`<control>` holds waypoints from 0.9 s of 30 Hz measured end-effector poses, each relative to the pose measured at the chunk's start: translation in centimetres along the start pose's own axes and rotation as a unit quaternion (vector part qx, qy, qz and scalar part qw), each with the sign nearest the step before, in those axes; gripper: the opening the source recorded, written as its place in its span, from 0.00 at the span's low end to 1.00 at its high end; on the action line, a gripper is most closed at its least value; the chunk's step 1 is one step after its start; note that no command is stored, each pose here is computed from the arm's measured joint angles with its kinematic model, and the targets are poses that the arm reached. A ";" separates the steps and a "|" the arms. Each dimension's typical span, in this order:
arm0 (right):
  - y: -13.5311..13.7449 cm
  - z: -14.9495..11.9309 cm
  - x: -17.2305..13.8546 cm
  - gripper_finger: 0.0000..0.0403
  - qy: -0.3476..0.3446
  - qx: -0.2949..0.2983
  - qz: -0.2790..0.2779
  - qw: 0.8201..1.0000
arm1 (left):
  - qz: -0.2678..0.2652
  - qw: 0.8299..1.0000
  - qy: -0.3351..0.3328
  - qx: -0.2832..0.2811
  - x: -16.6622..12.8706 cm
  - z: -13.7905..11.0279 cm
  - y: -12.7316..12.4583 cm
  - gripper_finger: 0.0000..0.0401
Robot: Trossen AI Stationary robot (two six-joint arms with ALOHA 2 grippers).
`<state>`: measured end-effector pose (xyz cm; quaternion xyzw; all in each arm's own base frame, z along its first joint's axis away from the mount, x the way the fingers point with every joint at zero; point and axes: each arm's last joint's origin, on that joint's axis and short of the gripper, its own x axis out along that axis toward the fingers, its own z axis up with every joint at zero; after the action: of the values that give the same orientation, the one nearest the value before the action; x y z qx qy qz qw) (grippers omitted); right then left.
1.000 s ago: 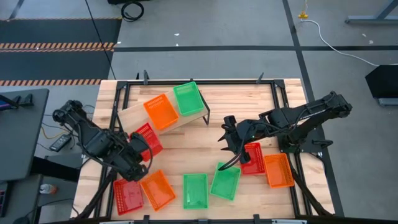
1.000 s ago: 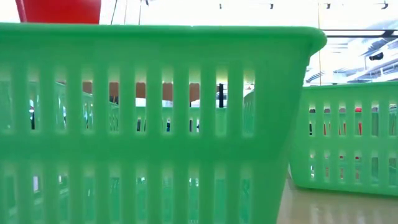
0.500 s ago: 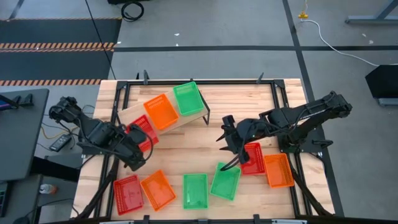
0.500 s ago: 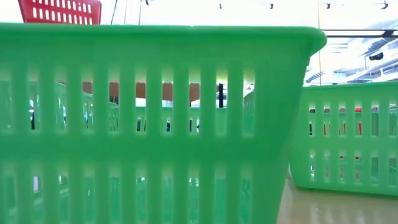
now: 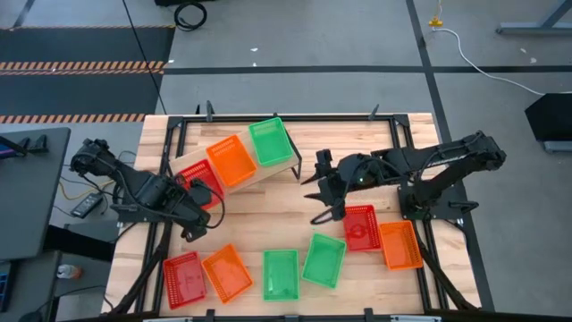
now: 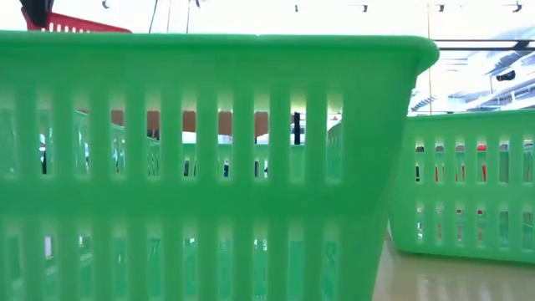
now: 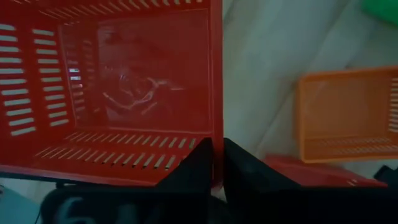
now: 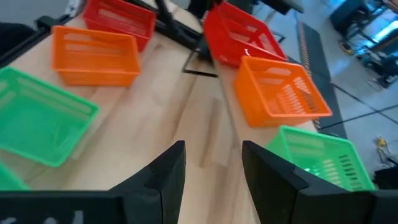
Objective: Stack baskets on shelf by color
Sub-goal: Put the top right red bin on the shelf, then stack the top red bin on the red bin on the shelf
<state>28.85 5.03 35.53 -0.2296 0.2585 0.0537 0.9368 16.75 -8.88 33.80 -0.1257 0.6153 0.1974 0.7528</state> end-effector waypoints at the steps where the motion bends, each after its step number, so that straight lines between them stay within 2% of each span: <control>1: -0.2 -0.1 0.0 0.41 0.001 0.002 -0.004 1.000 | 0.002 1.000 0.001 -0.004 0.2 -0.1 0.3 0.09; 7: -1.4 -0.5 0.2 0.41 0.008 0.013 -0.020 1.000 | 0.009 1.000 0.011 -0.027 1.0 -0.6 2.2 0.09; 13: -1.8 -0.7 0.3 0.41 0.012 0.023 -0.026 0.999 | 0.004 0.999 0.019 -0.034 1.1 -0.5 2.4 0.12; 21: -1.8 -0.9 0.3 0.41 0.017 0.034 -0.024 0.999 | -0.001 0.999 0.025 -0.027 1.1 -0.5 2.4 0.23; 27: -1.7 -1.0 0.3 0.41 0.024 0.036 -0.021 0.999 | -0.003 0.998 0.024 -0.049 1.0 -0.4 2.4 0.33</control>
<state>29.01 3.02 35.33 -0.2022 0.2776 0.0189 0.9390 15.47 -6.74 32.89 -0.1694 0.6221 0.2220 0.7314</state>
